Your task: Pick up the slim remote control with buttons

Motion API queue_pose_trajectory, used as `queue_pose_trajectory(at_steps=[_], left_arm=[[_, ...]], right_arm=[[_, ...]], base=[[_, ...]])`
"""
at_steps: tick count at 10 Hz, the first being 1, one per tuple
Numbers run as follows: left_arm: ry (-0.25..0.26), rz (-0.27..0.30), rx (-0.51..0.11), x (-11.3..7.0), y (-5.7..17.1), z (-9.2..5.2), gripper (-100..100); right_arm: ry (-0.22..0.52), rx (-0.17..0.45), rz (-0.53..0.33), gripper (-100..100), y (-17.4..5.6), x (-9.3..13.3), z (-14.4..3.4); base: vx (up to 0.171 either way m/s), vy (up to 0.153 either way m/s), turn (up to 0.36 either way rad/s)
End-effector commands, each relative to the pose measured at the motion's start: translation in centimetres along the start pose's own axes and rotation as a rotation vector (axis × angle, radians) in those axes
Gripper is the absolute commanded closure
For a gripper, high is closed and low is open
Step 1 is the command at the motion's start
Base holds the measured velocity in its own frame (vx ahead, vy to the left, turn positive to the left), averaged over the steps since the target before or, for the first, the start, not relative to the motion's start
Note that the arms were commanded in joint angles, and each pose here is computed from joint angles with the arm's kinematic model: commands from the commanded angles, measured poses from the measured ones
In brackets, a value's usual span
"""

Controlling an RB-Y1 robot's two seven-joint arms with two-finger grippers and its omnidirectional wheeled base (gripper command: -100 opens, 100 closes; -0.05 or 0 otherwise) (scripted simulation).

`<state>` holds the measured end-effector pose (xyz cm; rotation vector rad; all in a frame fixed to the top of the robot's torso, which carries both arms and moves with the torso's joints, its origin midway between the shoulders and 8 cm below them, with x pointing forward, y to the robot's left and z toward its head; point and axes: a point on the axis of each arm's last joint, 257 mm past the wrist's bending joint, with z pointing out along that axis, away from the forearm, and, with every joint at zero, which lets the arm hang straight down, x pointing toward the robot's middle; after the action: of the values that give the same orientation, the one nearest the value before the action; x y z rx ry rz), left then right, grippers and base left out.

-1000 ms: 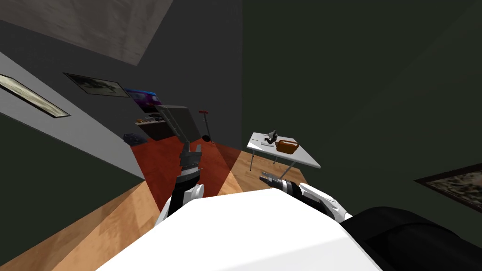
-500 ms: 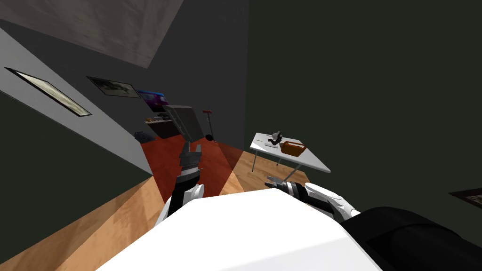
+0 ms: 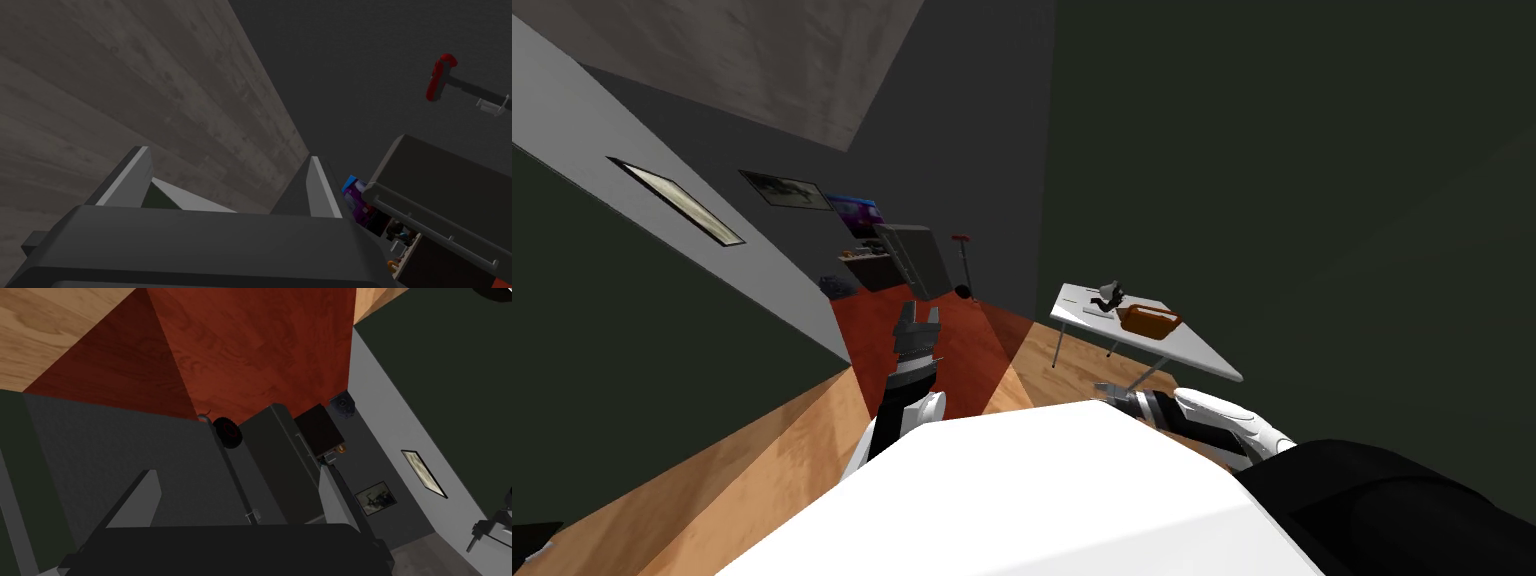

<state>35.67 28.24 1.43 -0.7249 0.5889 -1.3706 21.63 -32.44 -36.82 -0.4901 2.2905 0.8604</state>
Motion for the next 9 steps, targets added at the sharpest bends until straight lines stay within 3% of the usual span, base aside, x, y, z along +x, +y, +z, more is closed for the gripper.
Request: queue_pose_trajectory(at_steps=[1,4,6,7,8,9], left_arm=[[0.0,0.0,0.0,0.0,0.0,0.0,0],[0.0,0.0,0.0,0.0,0.0,0.0,0],[0.0,0.0,0.0,0.0,0.0,0.0,0],[0.0,0.0,0.0,0.0,0.0,0.0,0],[0.0,0.0,0.0,0.0,0.0,0.0,0],[0.0,0.0,0.0,0.0,0.0,0.0,0]], right_arm=[[0.08,0.046,-0.025,-100,-2.0,2.0,-2.0],[0.179,0.1,-0.067,-100,-4.6,3.5,-5.1],[0.306,0.161,-0.115,-100,-7.5,5.8,-9.2],[0.328,0.183,-0.122,-100,-8.3,5.8,-10.4],[0.39,0.222,-0.14,-100,-9.9,6.8,-12.9],[0.399,0.227,-0.145,-100,-10.1,6.7,-13.3]], base=[[0.053,0.051,0.145],[0.059,0.045,0.1],[0.099,0.048,0.191],[0.103,0.023,0.061],[0.108,0.018,0.118],[0.08,0.004,0.088]])
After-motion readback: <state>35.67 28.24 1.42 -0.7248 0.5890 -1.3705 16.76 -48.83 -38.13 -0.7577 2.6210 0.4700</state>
